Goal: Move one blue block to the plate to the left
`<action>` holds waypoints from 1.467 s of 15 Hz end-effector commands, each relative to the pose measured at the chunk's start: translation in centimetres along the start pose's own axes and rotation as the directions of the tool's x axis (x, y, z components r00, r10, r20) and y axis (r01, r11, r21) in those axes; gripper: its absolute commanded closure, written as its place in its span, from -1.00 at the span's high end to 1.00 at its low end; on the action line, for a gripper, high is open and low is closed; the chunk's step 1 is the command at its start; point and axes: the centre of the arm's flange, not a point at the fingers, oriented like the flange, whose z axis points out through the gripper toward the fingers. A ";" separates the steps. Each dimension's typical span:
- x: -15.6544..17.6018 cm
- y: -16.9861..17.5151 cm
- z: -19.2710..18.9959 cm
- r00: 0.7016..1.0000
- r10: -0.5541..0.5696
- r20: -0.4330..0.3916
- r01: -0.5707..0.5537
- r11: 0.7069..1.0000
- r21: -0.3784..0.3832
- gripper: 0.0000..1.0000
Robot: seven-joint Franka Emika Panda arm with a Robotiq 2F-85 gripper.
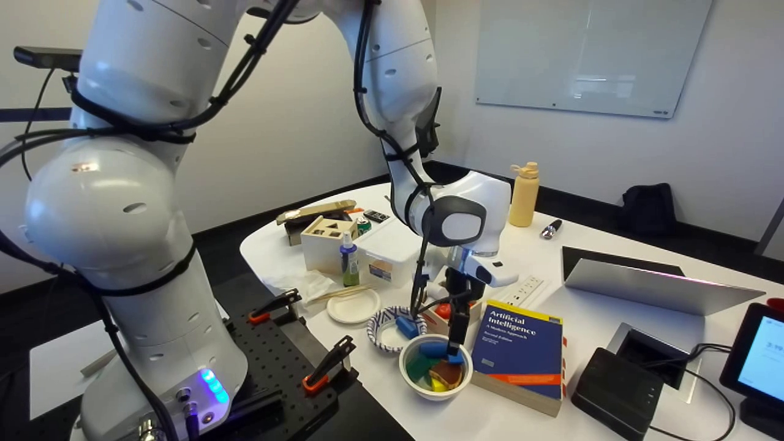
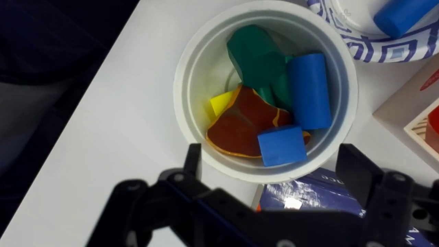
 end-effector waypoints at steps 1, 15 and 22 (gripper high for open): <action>1.6 -0.7 1.1 1.000 -0.008 -0.010 0.008 1.000 -0.003 1.00; 2.2 -1.5 4.1 1.000 -0.021 -0.001 0.021 0.998 -0.055 0.50; 1.8 -0.7 5.6 1.000 0.004 0.013 -0.003 0.998 -0.067 -0.47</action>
